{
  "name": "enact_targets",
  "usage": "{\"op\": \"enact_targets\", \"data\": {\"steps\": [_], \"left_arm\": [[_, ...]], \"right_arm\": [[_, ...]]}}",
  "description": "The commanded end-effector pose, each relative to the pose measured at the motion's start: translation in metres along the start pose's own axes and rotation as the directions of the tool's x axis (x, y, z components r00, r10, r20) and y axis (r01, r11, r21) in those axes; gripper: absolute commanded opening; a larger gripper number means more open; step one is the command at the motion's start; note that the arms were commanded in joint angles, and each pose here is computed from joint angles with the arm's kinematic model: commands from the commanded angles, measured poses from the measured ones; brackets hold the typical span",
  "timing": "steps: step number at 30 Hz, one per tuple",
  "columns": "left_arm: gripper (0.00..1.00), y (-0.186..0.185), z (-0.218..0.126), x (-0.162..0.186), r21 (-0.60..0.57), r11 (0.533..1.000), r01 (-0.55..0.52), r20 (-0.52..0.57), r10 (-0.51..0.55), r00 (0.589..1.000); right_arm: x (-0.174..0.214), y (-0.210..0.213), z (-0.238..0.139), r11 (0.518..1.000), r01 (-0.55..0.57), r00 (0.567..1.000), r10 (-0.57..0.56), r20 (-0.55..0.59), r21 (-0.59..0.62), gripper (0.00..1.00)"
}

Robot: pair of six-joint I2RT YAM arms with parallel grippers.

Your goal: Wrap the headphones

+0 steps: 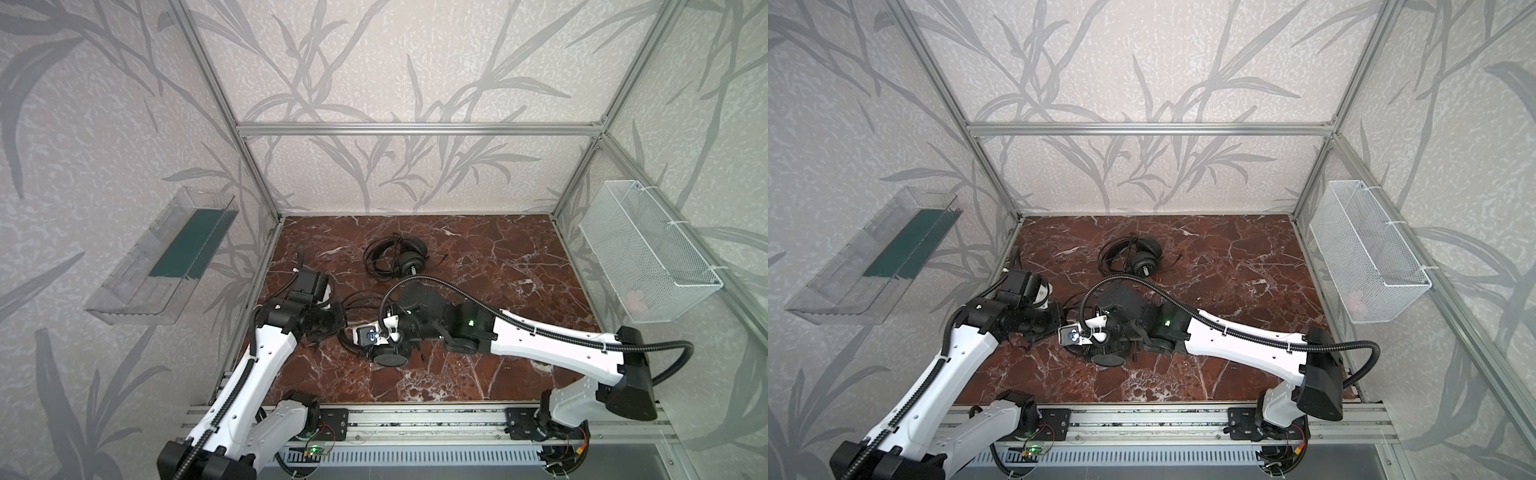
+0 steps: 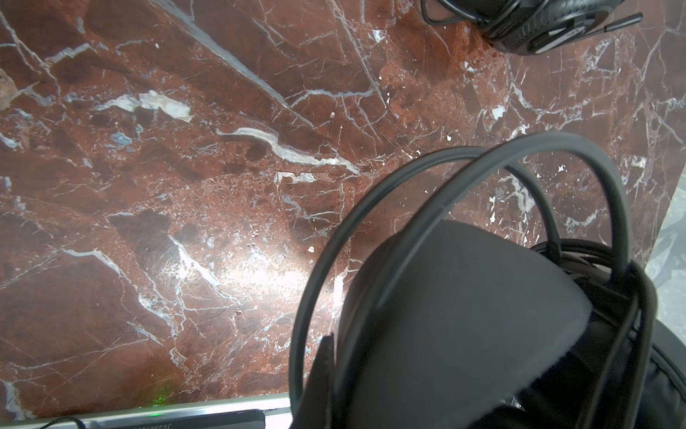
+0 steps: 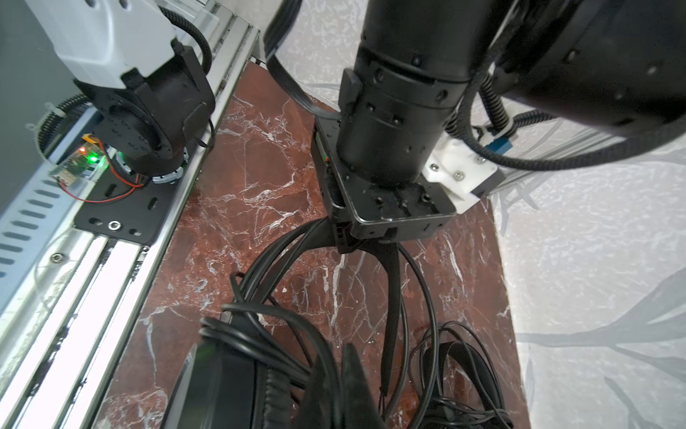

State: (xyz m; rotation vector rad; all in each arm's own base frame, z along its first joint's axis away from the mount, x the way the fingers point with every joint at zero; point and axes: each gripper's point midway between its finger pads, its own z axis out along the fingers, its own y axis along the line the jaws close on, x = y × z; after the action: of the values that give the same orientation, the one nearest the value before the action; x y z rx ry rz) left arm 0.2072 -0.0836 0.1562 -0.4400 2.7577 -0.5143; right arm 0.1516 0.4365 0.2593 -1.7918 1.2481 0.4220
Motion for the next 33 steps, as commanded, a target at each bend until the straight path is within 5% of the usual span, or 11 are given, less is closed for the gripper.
{"op": "enact_targets", "data": {"steps": [1,17,33], "left_arm": [[0.0,-0.02,-0.016,-0.002,0.088,0.996,-0.033,0.015,0.032,0.999],[0.0,-0.031,-0.025,-0.003,0.133,0.989,-0.072,0.031,0.068,0.997],[0.0,-0.032,-0.022,0.005,0.146,0.985,-0.091,0.016,0.09,0.996]], "right_arm": [[-0.012,-0.001,-0.016,0.998,-0.055,0.998,0.056,0.035,-0.033,0.0],[0.004,0.009,-0.008,0.987,-0.134,0.991,0.132,-0.019,-0.091,0.01],[-0.003,-0.018,0.003,0.988,-0.155,0.987,0.155,0.043,0.004,0.0]]}}
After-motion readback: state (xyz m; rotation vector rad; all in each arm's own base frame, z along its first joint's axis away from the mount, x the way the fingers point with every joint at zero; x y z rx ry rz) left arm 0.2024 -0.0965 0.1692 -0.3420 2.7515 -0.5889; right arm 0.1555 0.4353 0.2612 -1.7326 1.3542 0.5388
